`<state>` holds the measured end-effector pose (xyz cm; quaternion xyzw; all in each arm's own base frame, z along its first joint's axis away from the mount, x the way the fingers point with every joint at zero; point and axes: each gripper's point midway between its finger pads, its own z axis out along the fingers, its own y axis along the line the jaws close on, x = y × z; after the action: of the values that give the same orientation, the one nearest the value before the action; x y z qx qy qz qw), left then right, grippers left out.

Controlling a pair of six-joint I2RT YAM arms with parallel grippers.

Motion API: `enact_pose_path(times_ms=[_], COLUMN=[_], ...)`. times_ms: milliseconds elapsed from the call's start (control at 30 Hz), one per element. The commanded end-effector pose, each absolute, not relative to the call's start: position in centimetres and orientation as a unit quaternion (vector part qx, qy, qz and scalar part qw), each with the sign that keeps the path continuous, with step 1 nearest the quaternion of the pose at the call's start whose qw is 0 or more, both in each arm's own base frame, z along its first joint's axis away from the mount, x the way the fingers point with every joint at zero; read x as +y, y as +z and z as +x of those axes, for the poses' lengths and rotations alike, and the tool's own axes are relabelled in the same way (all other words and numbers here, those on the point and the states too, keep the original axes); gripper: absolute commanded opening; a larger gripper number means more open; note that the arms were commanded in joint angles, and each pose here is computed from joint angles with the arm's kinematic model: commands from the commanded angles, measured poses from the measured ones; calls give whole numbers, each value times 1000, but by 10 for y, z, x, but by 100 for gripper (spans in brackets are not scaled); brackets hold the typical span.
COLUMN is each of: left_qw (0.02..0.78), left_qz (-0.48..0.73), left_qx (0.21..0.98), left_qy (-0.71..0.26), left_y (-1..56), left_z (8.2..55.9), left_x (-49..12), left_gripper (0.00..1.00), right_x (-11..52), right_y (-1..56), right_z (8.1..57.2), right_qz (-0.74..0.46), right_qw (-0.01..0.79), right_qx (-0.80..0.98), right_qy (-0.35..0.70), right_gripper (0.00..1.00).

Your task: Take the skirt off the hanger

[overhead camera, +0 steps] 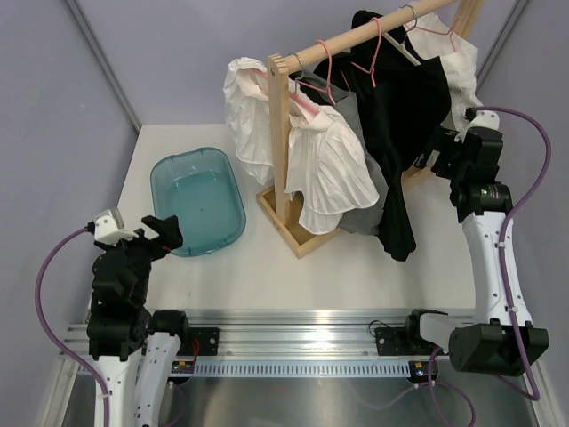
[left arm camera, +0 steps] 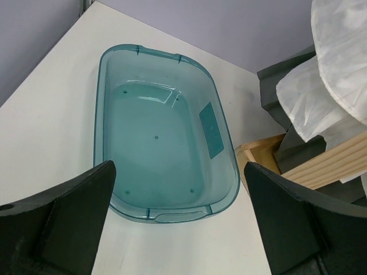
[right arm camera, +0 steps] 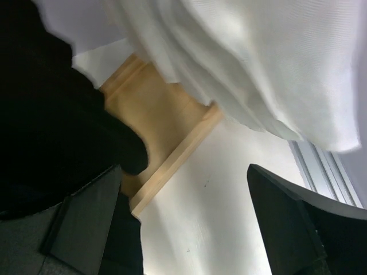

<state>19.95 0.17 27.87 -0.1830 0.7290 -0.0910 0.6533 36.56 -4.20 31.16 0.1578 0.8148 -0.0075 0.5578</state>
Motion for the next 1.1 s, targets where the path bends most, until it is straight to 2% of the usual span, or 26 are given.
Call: enact_pose_path(times_ms=[0, 133, 233, 367, 533, 667, 900, 1067], left_qw=[661, 657, 651, 647, 639, 627, 622, 622], left_qz=[-186, -165, -151, -132, -112, -99, -104, -116], left_qx=[717, 723, 729, 731, 736, 745, 747, 743], left_qy=[-122, -138, -148, -171, -194, -206, -210, -217], left_y=[287, 286, 284, 287, 285, 284, 283, 281], left_z=[201, 203, 206, 212, 219, 224, 221, 217], left_x=[-6, -16, -22, -33, -44, -51, -52, -52], left_gripper=[99, 99, 99, 99, 99, 99, 99, 99], right_x=[-1, 52, 77, 91, 120, 156, 184, 201], right_y=[357, 371, 386, 404, 437, 452, 506, 523], right_z=[354, 319, 293, 276, 267, 263, 277, 288], right_qz=[-9, -220, -305, -336, -357, -399, -376, -358], right_qw=[603, 614, 621, 609, 572, 550, 563, 562], right_qx=[796, 751, 708, 697, 690, 678, 659, 651], right_qy=[45, 107, 141, 173, 264, 279, 328, 363], right_gripper=[99, 100, 99, 99, 99, 99, 99, 99])
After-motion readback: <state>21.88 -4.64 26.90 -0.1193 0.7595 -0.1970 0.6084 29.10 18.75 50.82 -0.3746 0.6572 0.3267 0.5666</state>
